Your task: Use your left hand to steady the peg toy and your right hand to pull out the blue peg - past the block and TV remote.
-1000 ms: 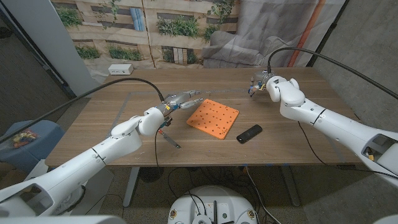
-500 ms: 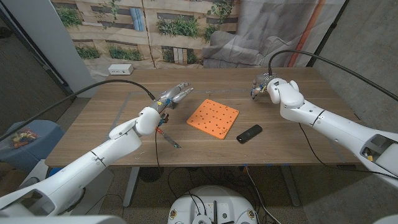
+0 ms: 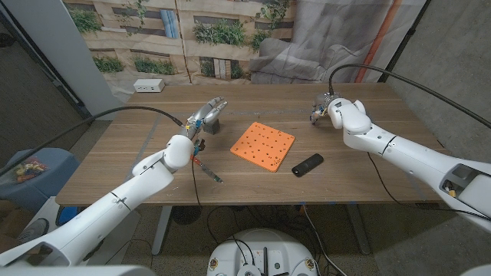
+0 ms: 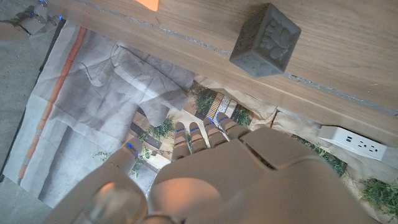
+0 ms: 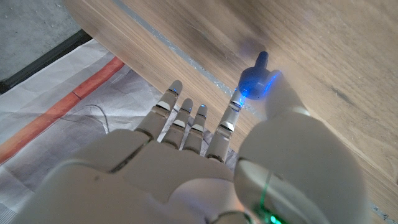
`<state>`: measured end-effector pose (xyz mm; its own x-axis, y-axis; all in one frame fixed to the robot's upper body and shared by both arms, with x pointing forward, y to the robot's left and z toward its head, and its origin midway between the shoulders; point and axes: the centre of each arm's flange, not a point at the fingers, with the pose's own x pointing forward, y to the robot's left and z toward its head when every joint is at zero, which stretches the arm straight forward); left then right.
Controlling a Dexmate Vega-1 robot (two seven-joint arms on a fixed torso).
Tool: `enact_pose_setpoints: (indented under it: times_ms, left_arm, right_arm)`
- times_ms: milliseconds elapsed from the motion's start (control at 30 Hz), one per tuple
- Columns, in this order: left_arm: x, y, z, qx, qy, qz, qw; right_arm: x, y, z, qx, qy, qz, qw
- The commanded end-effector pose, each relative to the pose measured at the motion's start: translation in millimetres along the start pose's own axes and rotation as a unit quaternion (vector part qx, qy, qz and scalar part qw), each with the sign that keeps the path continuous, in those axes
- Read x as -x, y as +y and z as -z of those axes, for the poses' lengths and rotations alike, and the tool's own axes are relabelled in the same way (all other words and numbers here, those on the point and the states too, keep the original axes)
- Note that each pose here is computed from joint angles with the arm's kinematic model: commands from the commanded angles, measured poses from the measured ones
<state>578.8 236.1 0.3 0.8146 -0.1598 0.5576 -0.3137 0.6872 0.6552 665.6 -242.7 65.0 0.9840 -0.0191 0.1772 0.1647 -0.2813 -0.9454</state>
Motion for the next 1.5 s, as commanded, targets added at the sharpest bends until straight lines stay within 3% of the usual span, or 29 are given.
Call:
enact_pose_setpoints:
  times_ms: [33, 167, 467, 800, 1133, 1500]
  left_arm:
    - [6.6, 8.7, 9.4, 0.055, 0.019, -0.042, 0.997]
    - [6.2, 6.2, 12.6, 0.083, 0.018, -0.046, 0.995]
    - [4.5, 6.2, 14.6, 0.082, 0.019, -0.045, 0.995]
    - [4.1, 6.3, 18.5, 0.091, 0.025, -0.05, 0.994]
    - [0.5, 8.4, 21.6, 0.09, 0.023, -0.052, 0.994]
    - [-3.6, 7.6, 24.4, 0.098, 0.022, -0.048, 0.994]
  right_arm:
    - [-6.2, 7.2, -5.0, -0.006, -0.005, -0.015, 0.9999]
    - [-7.5, 8.3, -8.2, -0.008, -0.011, -0.019, 0.9997]
    - [-11.6, 13.2, -9.7, -0.029, -0.014, -0.029, 0.999]
    - [-13.4, 15.0, -3.9, -0.058, -0.014, -0.034, 0.9977]
    - [-13.7, 10.8, -2.6, -0.065, -0.013, -0.041, 0.997]
    - [-13.8, 5.5, -0.5, -0.063, -0.034, -0.061, 0.9956]
